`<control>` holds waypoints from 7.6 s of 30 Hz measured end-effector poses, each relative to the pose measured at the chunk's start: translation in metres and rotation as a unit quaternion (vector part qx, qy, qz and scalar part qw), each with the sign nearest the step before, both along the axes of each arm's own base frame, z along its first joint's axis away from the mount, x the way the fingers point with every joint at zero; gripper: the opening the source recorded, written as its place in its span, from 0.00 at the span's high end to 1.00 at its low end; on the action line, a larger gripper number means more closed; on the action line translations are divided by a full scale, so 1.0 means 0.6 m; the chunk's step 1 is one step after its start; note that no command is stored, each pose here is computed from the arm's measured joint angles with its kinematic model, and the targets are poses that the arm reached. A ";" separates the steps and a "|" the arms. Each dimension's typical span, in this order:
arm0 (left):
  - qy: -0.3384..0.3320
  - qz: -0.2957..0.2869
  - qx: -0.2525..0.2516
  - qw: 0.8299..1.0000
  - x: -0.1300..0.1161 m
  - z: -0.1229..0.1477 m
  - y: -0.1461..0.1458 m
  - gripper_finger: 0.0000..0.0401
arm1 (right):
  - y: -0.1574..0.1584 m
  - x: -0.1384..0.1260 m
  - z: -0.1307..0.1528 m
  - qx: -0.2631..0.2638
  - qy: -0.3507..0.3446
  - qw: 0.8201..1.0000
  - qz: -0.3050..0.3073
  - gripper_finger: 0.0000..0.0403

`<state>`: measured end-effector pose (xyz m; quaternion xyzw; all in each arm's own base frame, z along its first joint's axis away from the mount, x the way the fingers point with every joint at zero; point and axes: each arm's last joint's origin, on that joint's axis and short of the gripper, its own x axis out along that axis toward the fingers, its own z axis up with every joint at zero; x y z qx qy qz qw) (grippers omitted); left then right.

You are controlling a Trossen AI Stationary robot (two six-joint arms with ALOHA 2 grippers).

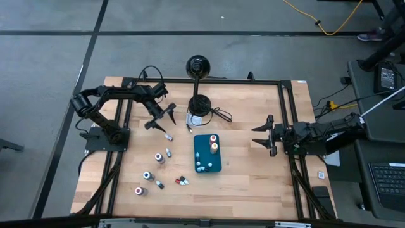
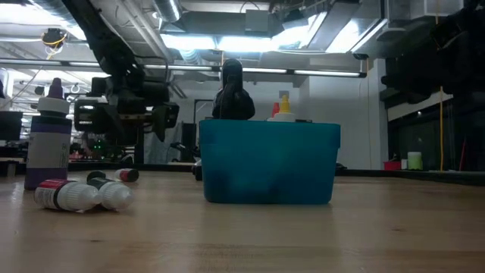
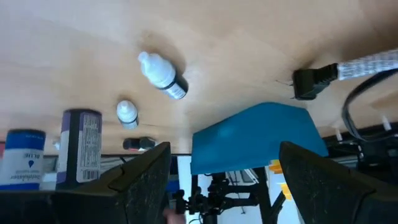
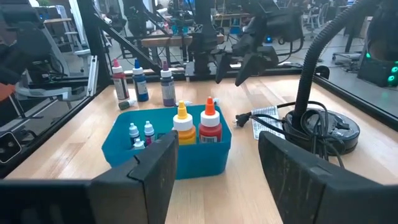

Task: Pick & Place food coloring
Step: Put the top red small food coloring bottle into the bin

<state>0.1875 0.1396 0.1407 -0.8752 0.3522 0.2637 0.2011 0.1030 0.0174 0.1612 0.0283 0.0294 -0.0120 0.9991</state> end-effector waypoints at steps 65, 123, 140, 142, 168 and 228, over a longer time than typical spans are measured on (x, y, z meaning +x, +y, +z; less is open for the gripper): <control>0.079 0.049 -0.026 0.995 -0.052 -0.079 -0.078 0.27 | 0.000 0.000 0.000 -0.001 0.000 1.000 0.000 0.45; 0.081 0.100 -0.019 0.992 -0.026 -0.082 -0.086 0.43 | 0.000 0.000 0.000 -0.001 0.000 1.000 0.000 0.45; 0.082 0.101 -0.015 0.991 -0.026 -0.082 -0.086 0.55 | 0.000 0.000 0.000 -0.001 0.000 1.000 0.000 0.45; 0.082 0.102 -0.015 0.991 -0.026 -0.082 -0.085 0.56 | 0.000 0.000 0.000 -0.001 0.000 1.000 0.000 0.45; 0.066 0.074 0.012 0.995 -0.027 -0.082 -0.086 0.79 | 0.000 0.000 0.000 -0.001 -0.001 1.000 0.000 0.45; -0.205 -0.487 0.766 0.365 0.253 0.335 -0.309 0.85 | 0.000 0.000 0.000 -0.001 0.000 1.000 0.000 0.45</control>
